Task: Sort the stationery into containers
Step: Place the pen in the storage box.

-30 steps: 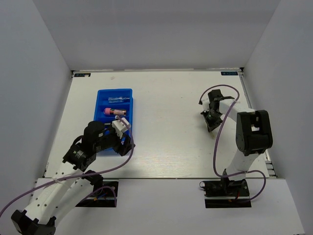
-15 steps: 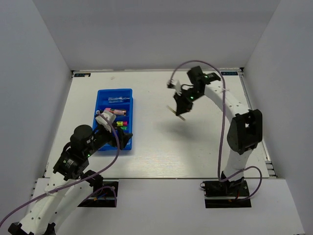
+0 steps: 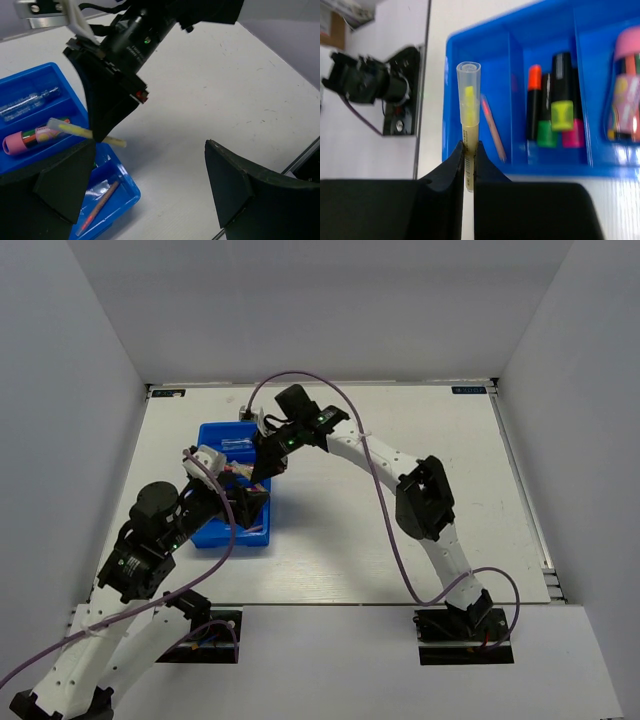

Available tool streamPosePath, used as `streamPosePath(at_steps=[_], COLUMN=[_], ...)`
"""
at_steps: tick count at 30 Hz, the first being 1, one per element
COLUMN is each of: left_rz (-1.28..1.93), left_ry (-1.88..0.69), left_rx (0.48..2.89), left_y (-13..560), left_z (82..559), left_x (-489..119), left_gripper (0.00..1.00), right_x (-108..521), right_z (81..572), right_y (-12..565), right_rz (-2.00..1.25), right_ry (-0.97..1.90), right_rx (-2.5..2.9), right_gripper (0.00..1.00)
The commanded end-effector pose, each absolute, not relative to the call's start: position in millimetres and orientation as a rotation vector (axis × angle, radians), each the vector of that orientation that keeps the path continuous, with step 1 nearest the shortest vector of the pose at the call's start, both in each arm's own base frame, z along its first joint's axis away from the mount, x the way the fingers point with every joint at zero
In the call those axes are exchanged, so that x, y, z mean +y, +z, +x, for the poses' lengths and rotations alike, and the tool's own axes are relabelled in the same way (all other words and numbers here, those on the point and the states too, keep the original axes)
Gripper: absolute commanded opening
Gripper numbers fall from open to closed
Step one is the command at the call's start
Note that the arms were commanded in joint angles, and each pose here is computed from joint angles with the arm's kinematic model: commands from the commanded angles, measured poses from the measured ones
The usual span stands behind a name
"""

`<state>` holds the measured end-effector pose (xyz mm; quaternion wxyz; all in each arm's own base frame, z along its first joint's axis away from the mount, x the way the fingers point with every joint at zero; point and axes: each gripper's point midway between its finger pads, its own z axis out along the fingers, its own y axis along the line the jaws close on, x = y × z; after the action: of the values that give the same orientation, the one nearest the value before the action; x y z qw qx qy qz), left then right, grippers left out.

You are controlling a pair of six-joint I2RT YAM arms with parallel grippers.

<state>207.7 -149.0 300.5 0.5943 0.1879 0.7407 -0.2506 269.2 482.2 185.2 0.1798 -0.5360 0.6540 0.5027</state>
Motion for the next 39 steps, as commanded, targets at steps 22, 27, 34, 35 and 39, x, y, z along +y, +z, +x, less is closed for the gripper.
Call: streamPosePath(at_steps=[22, 27, 34, 35, 39], left_rz=[0.512, 0.503, 0.503, 0.5, 0.521], left_ry=[-0.647, -0.65, -0.677, -0.694, -0.731], left_rx=[1.719, 1.722, 1.698, 1.689, 1.661], left_y=[297.7, 297.1, 312.3, 317.9, 336.4], left_z=[194.7, 194.2, 189.9, 188.6, 183.1], left_x=[-158.7, -158.1, -159.7, -161.2, -165.5], left_gripper=[1.0, 1.0, 1.0, 1.0, 1.0], right_x=[543.4, 543.3, 544.9, 540.9, 518.5], right_z=[240.8, 240.3, 241.6, 245.6, 283.4], right_y=[112.2, 133.6, 197.3, 217.4, 233.2], right_rz=[-1.752, -1.739, -1.644, -1.611, -1.479], right_ry=[1.287, 1.286, 1.293, 1.264, 1.018], right_rx=[1.638, 1.603, 1.536, 1.526, 1.633], right_gripper=[0.24, 0.66, 0.5, 0.46, 0.44])
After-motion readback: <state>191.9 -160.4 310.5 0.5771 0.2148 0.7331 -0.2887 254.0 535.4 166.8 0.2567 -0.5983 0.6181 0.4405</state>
